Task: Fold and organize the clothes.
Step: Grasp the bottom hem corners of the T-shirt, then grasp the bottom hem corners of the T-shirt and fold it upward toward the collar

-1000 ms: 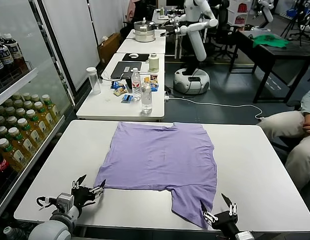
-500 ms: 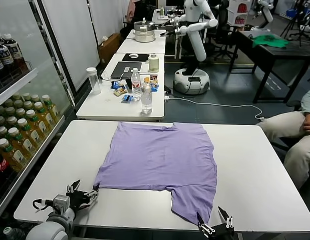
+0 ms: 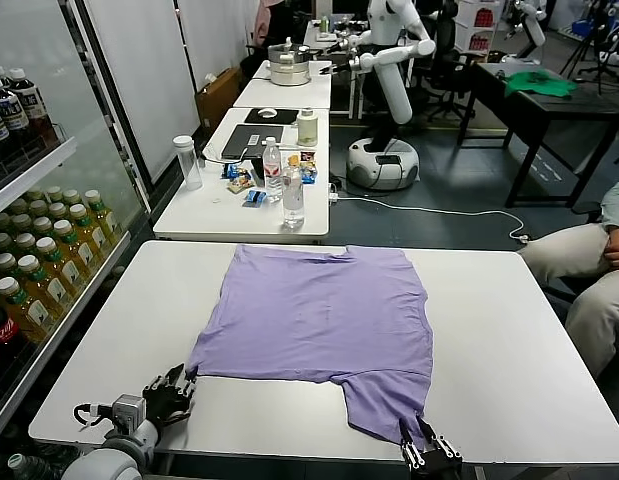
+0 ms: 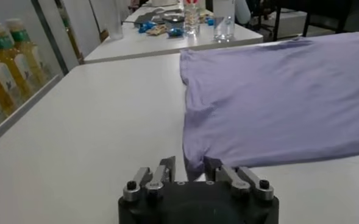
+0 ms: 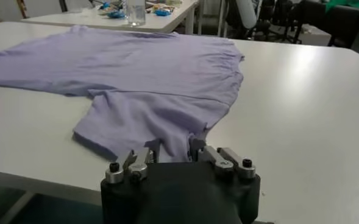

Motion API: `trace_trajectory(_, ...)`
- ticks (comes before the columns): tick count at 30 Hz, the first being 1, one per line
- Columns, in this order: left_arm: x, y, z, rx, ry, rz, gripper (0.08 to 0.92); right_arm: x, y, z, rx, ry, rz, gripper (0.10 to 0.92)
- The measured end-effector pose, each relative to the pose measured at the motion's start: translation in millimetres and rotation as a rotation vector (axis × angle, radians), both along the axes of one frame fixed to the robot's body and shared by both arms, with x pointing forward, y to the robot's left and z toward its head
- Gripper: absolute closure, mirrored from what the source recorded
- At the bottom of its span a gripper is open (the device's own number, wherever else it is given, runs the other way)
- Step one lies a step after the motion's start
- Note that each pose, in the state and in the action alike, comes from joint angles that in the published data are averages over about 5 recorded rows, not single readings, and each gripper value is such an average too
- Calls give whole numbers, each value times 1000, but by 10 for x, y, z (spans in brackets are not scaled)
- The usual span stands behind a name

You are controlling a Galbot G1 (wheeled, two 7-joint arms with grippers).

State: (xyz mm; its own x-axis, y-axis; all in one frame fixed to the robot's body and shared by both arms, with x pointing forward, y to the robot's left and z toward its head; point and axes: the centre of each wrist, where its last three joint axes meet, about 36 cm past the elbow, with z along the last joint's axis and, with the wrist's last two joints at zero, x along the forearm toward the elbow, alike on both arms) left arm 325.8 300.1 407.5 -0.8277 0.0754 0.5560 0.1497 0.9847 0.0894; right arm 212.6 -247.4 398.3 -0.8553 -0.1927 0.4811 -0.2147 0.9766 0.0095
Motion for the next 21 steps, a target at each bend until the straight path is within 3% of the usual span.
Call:
trace_trajectory(6, -98, -35, 107, 3, -10, -8, 905, -51, -136, 303, -16, -31, 10, 909)
trace_trajectory(13, -349, -114, 294, 22, -34, -17, 915, -207, -168, 602, -37, -60, 26, 909)
trace_trajectory(21, -707, -130, 400, 59, -27, -14, 915, -259, -139, 751, -63, -82, 53, 909)
